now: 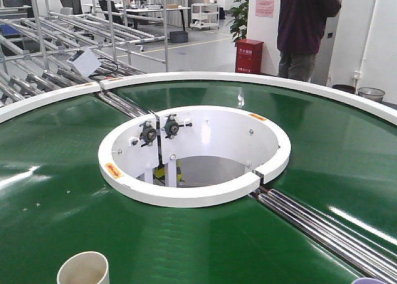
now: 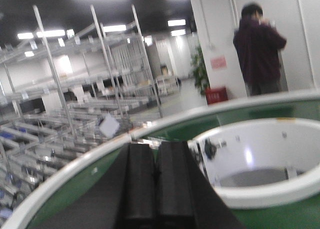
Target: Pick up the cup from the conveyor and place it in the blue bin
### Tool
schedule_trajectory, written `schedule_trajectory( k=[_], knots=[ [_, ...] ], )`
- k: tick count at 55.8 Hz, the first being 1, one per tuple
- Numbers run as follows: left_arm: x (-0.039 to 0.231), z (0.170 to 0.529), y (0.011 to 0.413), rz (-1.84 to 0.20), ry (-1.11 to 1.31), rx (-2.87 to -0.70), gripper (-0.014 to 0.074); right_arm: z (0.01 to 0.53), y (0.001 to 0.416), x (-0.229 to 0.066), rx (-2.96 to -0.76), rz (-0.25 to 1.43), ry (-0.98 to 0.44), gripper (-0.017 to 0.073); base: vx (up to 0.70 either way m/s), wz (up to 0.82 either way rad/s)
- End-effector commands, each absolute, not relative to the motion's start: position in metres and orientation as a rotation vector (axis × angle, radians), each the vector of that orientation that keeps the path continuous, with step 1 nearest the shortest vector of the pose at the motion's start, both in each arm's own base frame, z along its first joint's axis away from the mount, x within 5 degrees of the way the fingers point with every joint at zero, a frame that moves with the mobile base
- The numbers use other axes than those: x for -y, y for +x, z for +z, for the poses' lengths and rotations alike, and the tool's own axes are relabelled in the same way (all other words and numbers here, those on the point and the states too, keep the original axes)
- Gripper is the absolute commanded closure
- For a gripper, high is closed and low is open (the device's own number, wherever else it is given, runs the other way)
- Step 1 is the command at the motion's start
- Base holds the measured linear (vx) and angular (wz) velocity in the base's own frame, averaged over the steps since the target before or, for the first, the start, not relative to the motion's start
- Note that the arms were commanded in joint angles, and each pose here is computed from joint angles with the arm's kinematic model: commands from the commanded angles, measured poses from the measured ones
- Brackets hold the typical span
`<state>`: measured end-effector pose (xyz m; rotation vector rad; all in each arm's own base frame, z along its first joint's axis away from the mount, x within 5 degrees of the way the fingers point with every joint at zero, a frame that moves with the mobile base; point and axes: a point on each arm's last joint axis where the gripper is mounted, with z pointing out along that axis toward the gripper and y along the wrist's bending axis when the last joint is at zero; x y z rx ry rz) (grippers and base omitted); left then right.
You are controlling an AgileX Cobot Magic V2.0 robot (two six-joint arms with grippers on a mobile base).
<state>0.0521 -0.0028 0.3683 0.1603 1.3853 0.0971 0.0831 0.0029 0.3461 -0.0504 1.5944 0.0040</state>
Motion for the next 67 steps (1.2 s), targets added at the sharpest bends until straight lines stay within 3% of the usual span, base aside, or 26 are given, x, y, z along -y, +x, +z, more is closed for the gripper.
schedule_trajectory(
  k=[1,7,13,19,26,36,47,67],
  knots=[
    [0.004,0.376,0.069,0.1,0.164,-1.402,0.0524,0.357,0.097,-0.003,-1.562,-0.015,-0.056,0.0556,0.0,0.0],
    [0.005,0.365,0.089,0.097,0.179,-1.53,0.0442,0.351,0.113,-0.003,-1.619,-0.011,-0.055,0.0517,0.0,0.0],
    [0.006,0.356,0.105,0.094,0.19,-1.629,0.0305,0.349,0.118,-0.003,-1.636,-0.01,-0.054,0.0452,0.0,0.0],
    [0.007,0.348,0.119,0.092,0.198,-1.695,0.0162,0.348,0.119,-0.003,-1.641,-0.01,-0.055,0.0344,0.0,0.0],
    [0.008,0.339,0.135,0.082,0.199,-1.768,0.0078,0.348,0.119,-0.003,-1.645,-0.01,-0.055,0.0216,0.0,0.0],
    [0.009,0.325,0.161,0.065,0.202,-1.908,0.008,0.345,0.119,-0.003,-1.667,-0.009,-0.056,0.0111,0.0,0.0],
    [0.016,0.329,0.199,-0.033,0.188,-2.116,0.008,0.345,0.119,-0.003,-1.669,-0.009,-0.056,0.011,0.0,0.0],
    [0.034,0.321,0.272,-0.174,0.364,-2.283,0.008,0.345,0.119,-0.003,-1.674,-0.009,-0.056,0.0109,0.0,0.0]
  ],
)
